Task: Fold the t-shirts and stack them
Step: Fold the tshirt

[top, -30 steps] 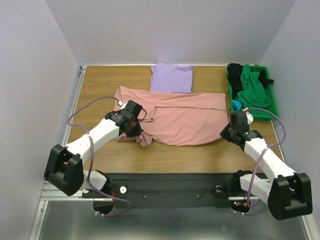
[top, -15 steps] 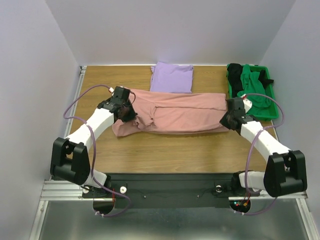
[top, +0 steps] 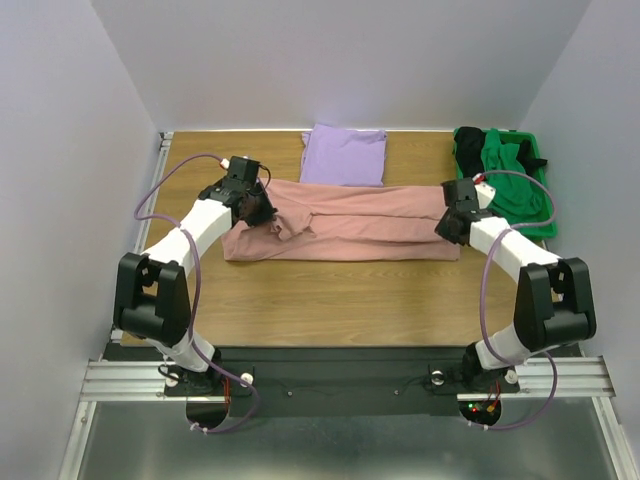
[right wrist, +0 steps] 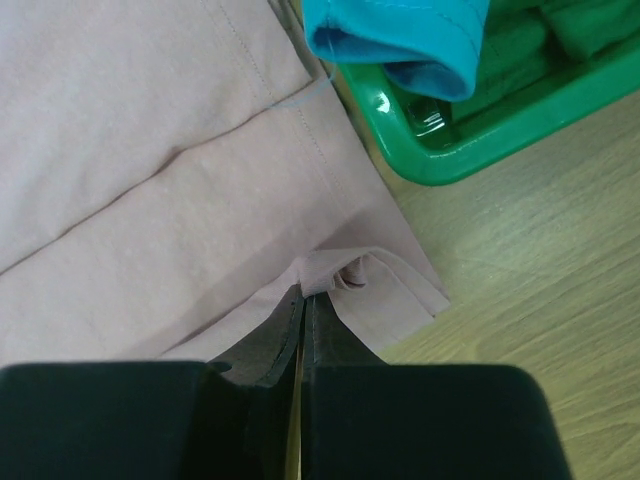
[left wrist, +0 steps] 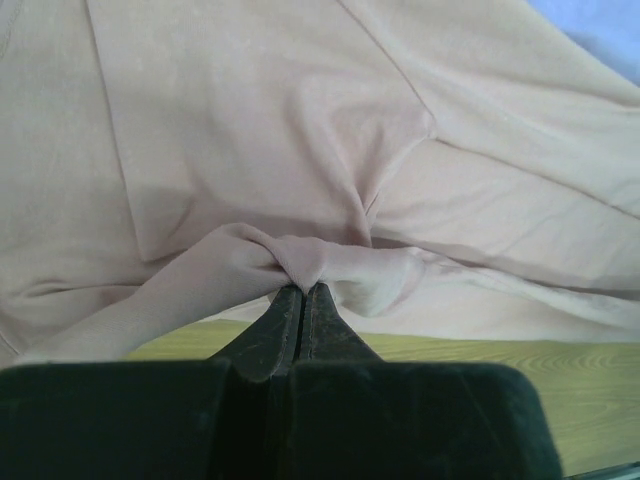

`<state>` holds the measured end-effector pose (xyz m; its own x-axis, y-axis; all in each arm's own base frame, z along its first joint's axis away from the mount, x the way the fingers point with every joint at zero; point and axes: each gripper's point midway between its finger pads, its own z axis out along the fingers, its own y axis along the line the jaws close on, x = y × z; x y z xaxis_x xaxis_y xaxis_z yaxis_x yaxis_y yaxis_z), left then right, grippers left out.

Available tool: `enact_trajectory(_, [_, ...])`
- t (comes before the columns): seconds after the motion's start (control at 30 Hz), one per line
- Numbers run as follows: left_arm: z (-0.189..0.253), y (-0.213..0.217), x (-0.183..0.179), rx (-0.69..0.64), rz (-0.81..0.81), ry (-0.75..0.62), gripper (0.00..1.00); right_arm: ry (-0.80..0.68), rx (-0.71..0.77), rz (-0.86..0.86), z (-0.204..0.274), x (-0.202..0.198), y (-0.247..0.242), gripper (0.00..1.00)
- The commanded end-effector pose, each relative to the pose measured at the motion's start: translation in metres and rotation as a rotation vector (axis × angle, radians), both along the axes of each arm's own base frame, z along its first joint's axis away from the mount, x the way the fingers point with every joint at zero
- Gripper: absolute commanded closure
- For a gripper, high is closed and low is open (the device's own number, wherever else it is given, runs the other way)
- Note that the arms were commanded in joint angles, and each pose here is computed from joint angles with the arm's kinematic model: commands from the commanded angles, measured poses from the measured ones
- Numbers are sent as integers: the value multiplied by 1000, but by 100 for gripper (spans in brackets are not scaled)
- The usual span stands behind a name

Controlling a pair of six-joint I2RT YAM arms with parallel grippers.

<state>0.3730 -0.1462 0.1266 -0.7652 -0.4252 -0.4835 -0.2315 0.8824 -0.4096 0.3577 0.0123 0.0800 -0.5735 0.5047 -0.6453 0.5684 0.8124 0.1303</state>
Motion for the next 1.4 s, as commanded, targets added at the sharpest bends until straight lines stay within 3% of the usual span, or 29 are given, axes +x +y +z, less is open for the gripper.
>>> enact_trajectory(0.0, [31,1,18,-29,-7,-99,100,-79,-42,-18,23,24,-6,100])
enact_trajectory(0.5, [30,18,57,10,20,-115,100,-30,-106,13,9,53,-8,99])
enact_trajectory(0.53, [19,19,61,20,19,-89,99,-23,-103,18,7,55,-6,96])
enact_trajectory(0.57, [17,19,64,28,13,-83,89,-25,-99,19,7,58,-6,92])
enact_trajectory(0.6, [22,20,72,33,14,-97,56,-25,-93,23,7,60,-4,88])
enact_trajectory(0.63, [12,23,76,47,25,-66,42,-34,-90,29,10,65,-2,84])
enact_trajectory(0.67, [20,26,82,60,40,-71,3,-40,-82,38,12,68,0,79])
enact_trajectory(0.73, [25,31,91,78,56,-87,2,-61,-70,66,22,73,5,67])
enact_trajectory(0.8, [34,39,96,94,91,-96,2,-99,-40,118,40,76,14,48])
enact_trajectory(0.83, [35,38,98,88,88,-101,2,-112,-29,136,46,76,17,48])
enact_trajectory(0.93, [38,30,88,42,57,-121,2,-150,23,218,64,68,31,17])
enact_trajectory(0.97, [43,29,82,27,52,-132,2,-150,43,243,64,63,36,0])
enact_trajectory(1.13, [11,7,43,-45,-22,-81,2,-156,193,398,50,31,75,0])
enact_trajectory(1.37, [-14,-11,34,-53,-61,-51,2,-87,232,428,15,16,83,0])
